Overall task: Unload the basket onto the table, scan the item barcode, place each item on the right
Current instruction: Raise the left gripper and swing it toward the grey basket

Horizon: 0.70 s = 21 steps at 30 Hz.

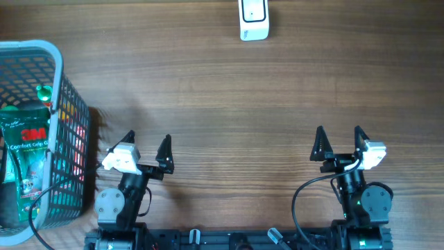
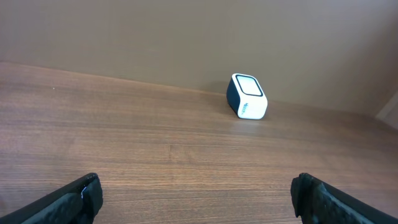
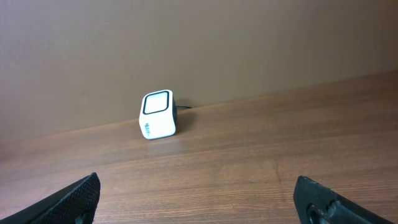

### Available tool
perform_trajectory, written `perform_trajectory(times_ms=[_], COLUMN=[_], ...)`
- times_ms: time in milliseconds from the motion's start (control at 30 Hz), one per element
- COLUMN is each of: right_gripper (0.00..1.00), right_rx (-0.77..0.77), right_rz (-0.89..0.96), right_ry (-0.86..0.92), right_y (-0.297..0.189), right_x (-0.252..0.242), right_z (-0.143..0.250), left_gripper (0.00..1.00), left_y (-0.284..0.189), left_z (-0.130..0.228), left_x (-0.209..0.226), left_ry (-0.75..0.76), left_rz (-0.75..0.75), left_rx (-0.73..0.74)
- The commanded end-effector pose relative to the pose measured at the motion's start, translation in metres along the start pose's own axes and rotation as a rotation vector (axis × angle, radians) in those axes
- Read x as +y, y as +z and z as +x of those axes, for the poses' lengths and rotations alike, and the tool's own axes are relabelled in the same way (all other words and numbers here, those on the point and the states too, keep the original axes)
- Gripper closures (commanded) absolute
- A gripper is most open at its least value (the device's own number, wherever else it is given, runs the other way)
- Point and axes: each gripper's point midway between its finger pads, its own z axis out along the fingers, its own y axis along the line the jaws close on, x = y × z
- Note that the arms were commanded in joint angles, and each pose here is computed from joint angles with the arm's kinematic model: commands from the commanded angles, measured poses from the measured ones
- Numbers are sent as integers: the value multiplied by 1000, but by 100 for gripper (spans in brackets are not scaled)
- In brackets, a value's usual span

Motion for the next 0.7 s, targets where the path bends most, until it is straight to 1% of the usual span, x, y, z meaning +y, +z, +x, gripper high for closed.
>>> perform_trajectory(times_ms=[0,167,200,267,333,667], right_gripper=[0,0,0,0,0,0], right_rx=[-6,-6,-6,-6,-6,-6], right_rz=[-24,-24,-24,-24,-24,-24], right_ry=[-19,-19,-19,-19,-19,-19], right_y=[-1,-1,-1,-1,-1,-1], right_x=[5,5,5,5,5,5], right_z=[-1,-1,-1,-1,-1,-1], left_gripper=[0,0,0,0,0,0], left_y=[0,0,0,-3,-3,-2], left_z=[1,1,0,-1,-1,4], left_x=[6,9,14,34,39,39], left_ry=[16,16,15,14,14,8], left_rz=[-24,-42,-70,-188,-218,-216], left_rx=[-7,-10,-14,-29,-28,-6])
